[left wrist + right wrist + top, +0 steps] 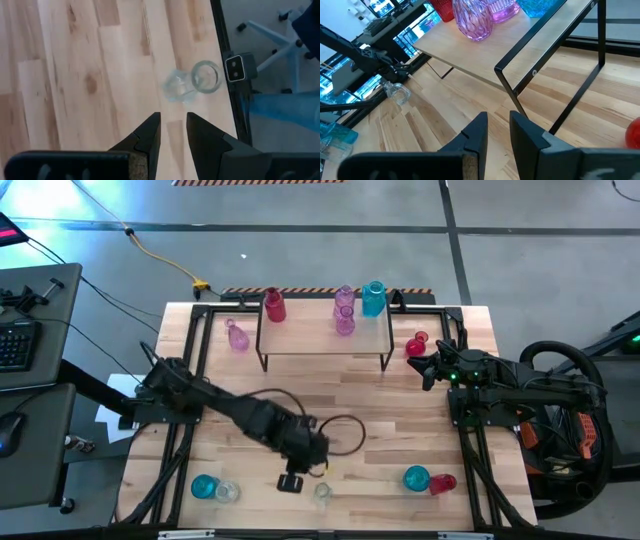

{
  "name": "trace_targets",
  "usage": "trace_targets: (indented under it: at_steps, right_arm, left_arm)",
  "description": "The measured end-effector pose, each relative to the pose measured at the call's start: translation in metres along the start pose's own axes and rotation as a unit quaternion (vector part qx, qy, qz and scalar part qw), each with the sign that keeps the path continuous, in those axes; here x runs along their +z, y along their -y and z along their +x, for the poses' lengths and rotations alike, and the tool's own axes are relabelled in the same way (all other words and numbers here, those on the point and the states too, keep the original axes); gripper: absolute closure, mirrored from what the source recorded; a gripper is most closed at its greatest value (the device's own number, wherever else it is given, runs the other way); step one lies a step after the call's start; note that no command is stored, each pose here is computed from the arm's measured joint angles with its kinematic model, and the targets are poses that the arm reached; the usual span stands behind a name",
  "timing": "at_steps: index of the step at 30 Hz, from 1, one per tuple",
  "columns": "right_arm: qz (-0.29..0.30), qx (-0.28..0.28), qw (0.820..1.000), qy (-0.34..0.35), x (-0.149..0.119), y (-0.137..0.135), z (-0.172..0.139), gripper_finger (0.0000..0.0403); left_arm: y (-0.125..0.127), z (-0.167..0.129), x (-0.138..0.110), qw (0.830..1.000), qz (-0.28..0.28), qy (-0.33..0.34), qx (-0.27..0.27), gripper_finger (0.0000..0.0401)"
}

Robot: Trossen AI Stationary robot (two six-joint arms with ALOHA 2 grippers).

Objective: Sort vases onto shelf
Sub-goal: Put the bottom right transparent vase on the shelf

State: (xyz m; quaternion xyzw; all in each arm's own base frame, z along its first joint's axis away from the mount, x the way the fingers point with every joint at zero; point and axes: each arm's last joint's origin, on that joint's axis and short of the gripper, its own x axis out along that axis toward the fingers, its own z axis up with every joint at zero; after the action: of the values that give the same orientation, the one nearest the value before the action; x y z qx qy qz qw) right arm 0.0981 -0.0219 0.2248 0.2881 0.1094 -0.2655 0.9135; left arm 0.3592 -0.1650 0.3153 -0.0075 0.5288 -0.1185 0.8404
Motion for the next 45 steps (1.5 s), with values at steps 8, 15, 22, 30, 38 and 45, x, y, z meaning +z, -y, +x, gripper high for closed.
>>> trace_targets:
  at_steps: [8,15,22,30,38,45]
  right_arm:
    - [0.000,0.000,1.000,0.000,0.000,0.000,0.000,0.0341]
    - [-0.001,-0.002,1.000,-0.003,0.000,0.000,0.001,0.0341]
    - [-0.001,-0.002,1.000,-0.003,0.000,0.000,0.001,0.0341]
    - [-0.001,-0.003,1.000,-0.003,0.000,0.000,0.001,0.0341]
    - [-0.002,-0.003,1.000,-0.004,-0.001,0.000,0.001,0.0341]
    - [-0.002,-0.004,1.000,-0.005,-0.001,0.000,0.001,0.0341]
  left_arm:
    - [0.022,0.020,0.004,1.000,0.015,0.026,-0.006,0.0317]
    - [0.030,0.036,0.009,0.999,0.021,0.045,-0.018,0.0317]
    - [0.031,0.049,0.009,0.999,0.025,0.031,-0.030,0.0317]
    - [0.029,0.063,0.008,0.999,0.023,0.020,-0.023,0.0317]
    - [0.026,0.080,0.008,1.000,0.017,0.003,-0.022,0.0317]
    - [0.024,0.088,0.007,0.999,0.014,-0.011,-0.033,0.0317]
